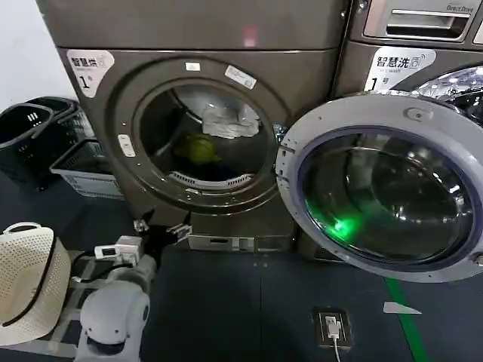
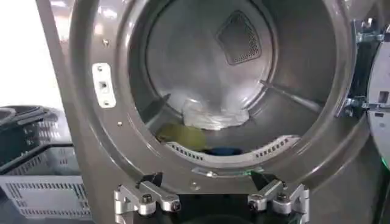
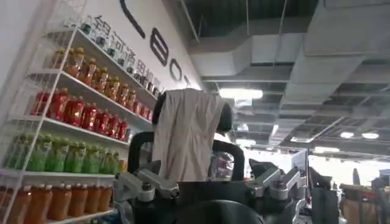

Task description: Grasp the clothes from the dryer.

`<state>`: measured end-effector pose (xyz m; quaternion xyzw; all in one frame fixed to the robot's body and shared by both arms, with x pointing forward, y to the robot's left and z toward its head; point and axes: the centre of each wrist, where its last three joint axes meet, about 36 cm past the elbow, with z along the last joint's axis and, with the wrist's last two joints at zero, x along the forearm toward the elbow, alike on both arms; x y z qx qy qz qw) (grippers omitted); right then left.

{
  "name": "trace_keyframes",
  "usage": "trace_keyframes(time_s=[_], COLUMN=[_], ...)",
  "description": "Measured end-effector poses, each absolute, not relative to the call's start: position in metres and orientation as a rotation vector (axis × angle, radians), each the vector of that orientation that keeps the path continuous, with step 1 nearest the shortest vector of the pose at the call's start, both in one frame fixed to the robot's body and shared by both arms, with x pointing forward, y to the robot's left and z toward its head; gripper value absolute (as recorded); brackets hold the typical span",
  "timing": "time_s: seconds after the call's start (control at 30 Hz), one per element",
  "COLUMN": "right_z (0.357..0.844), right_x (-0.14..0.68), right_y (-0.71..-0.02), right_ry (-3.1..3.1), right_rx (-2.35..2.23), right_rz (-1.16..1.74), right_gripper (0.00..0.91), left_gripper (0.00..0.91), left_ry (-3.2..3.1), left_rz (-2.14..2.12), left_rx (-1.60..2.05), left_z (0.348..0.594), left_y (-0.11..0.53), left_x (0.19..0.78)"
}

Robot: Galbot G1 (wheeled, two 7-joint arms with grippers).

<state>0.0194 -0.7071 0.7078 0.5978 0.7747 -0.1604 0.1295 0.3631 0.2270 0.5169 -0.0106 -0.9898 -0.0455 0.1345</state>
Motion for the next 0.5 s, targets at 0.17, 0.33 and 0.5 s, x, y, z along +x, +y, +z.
trace_keyframes(time_s=[0.17,0.33,0.5], right_z=[0.7070,0.7059,0.7050], right_x=[0.0179,0.0173,0.0167], right_y=[-0.7074,-0.7071,-0.7077], right_ry=[2.249,2.246,2.241], right_rx=[1.739,1.743,1.749], right_rz=[-0.459,-0.458,-0.454], right_gripper=[0.907,0.907,0.907], left_gripper=[0.907,0.907,0.907], left_ry=[-2.867,-2.866,-2.867], left_rz=[-0.134,-0.133,-0.131], left_rx=[-0.031,-0.031,-0.033], left_z=[0.5165,0.5164,0.5164], left_y=[0.2270,0.2269,0.2268], left_x=[0.3627,0.3625,0.3633])
